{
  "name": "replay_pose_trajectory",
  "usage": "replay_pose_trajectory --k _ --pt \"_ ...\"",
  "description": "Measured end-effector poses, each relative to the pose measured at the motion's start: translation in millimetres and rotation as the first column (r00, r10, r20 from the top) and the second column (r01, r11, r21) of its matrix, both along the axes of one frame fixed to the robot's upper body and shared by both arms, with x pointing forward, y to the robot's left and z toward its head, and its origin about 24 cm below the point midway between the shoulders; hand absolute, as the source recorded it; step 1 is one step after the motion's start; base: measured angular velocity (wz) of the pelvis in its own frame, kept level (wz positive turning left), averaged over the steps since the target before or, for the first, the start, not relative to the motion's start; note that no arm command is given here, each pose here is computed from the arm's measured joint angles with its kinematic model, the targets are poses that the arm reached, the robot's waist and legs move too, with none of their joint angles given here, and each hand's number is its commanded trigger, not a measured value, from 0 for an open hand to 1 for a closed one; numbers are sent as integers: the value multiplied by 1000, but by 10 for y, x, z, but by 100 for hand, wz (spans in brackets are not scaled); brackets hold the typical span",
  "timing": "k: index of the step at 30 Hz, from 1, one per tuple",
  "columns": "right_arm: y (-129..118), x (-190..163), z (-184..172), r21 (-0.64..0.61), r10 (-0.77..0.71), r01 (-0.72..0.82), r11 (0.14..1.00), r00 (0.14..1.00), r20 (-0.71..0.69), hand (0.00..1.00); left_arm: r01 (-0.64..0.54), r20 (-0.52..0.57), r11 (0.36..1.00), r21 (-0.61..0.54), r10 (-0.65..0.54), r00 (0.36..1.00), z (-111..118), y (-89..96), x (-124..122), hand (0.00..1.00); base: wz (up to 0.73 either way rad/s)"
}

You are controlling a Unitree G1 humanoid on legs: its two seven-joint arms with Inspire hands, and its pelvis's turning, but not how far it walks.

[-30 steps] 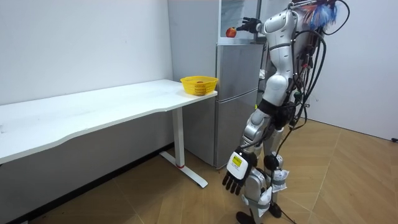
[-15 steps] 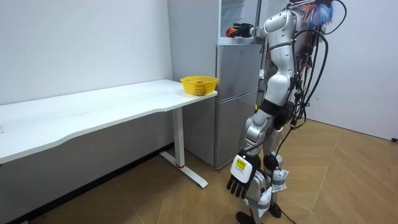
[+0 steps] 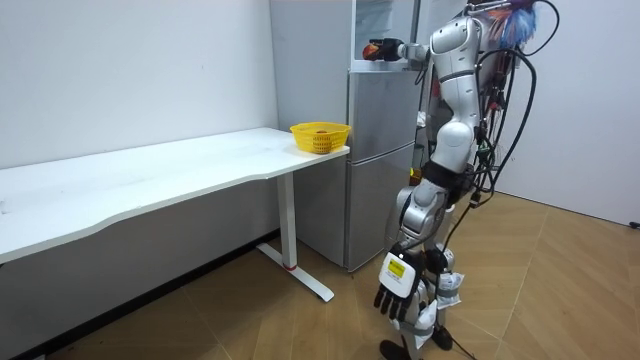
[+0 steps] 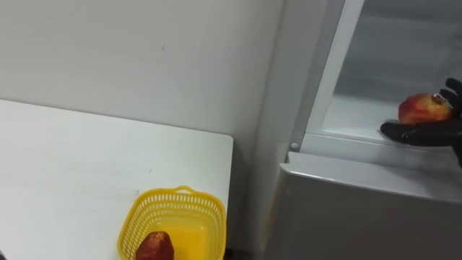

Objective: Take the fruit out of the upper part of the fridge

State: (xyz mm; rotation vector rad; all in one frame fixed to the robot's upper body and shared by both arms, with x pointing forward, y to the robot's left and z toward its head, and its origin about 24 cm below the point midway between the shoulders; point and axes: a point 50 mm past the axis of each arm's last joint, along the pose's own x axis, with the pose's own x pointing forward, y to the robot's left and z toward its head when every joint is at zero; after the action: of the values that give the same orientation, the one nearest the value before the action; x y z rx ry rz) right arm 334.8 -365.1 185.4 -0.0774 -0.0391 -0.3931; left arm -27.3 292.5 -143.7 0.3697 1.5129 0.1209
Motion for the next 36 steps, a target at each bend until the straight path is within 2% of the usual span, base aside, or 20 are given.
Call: replay_pose_trajectory --k 8,9,25,36 --pt "-52 -18 -62 5 -30 30 1000 999 -26 0 -3 -12 1000 -12 3 1000 0 -7 -39 0 2" --pt "-56 -20 -68 6 -32 32 999 999 -28 100 -4 -14 1000 -12 4 1000 0 -8 -44 0 0" --pt "-85 -32 -70 -16 -9 9 1000 999 -39 100 -7 -27 1000 -7 7 1000 0 -7 -67 0 0" --pt "-60 2 13 35 8 -8 999 1000 9 100 -4 -11 1000 13 4 1000 -3 -6 -22 0 0"
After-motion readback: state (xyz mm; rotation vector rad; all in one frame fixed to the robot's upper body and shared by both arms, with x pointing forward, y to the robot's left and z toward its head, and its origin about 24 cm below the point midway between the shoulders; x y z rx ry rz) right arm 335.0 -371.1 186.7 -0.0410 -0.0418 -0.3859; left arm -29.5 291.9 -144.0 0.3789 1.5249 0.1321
